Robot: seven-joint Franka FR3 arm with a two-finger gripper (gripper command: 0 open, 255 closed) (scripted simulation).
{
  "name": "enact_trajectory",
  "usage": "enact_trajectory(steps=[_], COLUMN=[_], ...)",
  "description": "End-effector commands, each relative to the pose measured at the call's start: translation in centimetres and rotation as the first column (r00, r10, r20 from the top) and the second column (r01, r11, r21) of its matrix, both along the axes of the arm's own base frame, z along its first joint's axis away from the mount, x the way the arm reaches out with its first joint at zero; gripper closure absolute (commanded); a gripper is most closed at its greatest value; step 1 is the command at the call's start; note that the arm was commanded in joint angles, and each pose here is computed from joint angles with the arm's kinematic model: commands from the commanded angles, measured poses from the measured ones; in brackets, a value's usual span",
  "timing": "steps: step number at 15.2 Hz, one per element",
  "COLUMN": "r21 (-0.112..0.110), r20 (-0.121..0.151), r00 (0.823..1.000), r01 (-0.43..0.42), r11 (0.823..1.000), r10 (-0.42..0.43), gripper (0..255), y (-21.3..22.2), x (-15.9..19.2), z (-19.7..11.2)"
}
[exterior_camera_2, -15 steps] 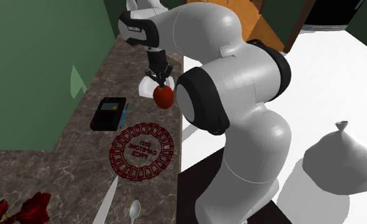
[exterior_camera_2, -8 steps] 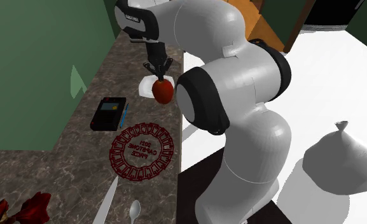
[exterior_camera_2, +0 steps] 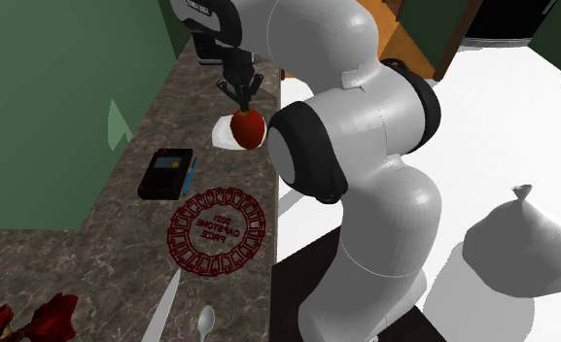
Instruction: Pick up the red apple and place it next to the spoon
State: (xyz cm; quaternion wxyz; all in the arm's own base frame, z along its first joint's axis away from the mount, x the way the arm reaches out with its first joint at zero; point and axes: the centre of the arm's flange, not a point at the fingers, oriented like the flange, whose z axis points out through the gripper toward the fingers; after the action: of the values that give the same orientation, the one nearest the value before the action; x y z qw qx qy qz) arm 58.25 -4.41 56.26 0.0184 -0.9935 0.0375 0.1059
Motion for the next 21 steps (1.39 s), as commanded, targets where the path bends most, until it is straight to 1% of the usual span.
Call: enact_trajectory(steps=[1, 8, 9, 21], r21=[0.0, 0.0, 0.0, 0.0], r20=[0.0, 0.0, 0.0, 0.0], r00=[1.0, 1.0, 1.0, 1.0], r01=[0.0, 0.0, 0.0, 0.0], r11=[1.0, 1.0, 1.0, 1.0], r10=[0.0, 0.0, 0.0, 0.0], gripper=[255, 255, 255, 255], y=[0.1, 0.1, 0.1, 14.0], x=[-0.2, -0.2, -0.2, -7.7], z=[1.0, 4.7, 4.9, 4.9])
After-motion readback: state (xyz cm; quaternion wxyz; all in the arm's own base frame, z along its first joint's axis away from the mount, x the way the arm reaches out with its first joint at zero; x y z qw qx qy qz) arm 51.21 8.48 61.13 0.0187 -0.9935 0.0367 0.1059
